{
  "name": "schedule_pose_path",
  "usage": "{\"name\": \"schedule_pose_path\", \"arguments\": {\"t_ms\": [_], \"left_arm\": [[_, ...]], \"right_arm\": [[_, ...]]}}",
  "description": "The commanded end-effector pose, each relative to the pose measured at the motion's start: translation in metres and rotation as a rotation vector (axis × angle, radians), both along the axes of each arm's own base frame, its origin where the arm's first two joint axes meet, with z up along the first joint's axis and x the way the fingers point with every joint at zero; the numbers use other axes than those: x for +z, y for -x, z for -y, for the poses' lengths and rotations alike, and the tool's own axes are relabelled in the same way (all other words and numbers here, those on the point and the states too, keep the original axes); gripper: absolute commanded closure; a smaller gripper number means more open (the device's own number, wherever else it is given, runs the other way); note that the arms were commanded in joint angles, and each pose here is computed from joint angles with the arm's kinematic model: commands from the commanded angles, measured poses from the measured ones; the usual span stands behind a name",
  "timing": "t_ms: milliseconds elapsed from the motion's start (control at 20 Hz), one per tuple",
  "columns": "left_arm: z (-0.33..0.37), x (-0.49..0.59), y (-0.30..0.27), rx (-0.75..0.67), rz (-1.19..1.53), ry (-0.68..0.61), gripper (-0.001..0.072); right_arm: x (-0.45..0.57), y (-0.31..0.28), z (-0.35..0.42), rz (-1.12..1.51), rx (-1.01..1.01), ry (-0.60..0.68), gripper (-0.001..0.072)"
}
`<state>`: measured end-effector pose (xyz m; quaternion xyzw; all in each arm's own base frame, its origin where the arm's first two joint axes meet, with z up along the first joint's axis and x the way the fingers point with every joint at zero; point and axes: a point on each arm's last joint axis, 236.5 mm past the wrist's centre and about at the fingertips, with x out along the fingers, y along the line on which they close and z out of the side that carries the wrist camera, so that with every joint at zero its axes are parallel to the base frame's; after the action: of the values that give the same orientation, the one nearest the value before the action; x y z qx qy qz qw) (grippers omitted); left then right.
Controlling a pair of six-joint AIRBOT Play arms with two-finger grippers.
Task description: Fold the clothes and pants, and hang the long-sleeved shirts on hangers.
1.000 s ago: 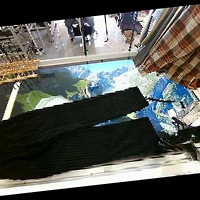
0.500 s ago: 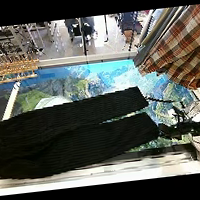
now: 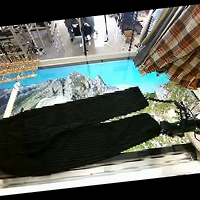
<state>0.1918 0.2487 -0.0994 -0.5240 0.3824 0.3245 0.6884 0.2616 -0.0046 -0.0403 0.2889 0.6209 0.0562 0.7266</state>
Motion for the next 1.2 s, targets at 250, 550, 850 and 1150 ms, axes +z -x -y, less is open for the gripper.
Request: {"name": "schedule_pose_path", "arguments": {"t_ms": [250, 550, 850, 1150], "left_arm": [[-0.022, 0.002, -0.009, 0.119, 0.071, -0.065, 0.0685], [-0.035, 0.085, -0.041, -0.095, 0.213, -0.200, 0.0689], [-0.044, 0.227, -0.121, -0.252, 0.425, -0.348, 0.0689], [-0.043, 0.179, -0.252, -0.151, 0.475, -0.269, 0.0689]], "right_arm": [[0.001, 0.012, -0.005, -0.036, 0.041, -0.012, 0.0664], [0.041, 0.023, 0.009, -0.016, 0.114, 0.090, 0.0666], [0.098, -0.081, 0.035, 0.262, 0.015, 0.225, 0.0667], [0.040, -0.246, 0.023, 0.284, 0.006, 0.202, 0.0667]]}}
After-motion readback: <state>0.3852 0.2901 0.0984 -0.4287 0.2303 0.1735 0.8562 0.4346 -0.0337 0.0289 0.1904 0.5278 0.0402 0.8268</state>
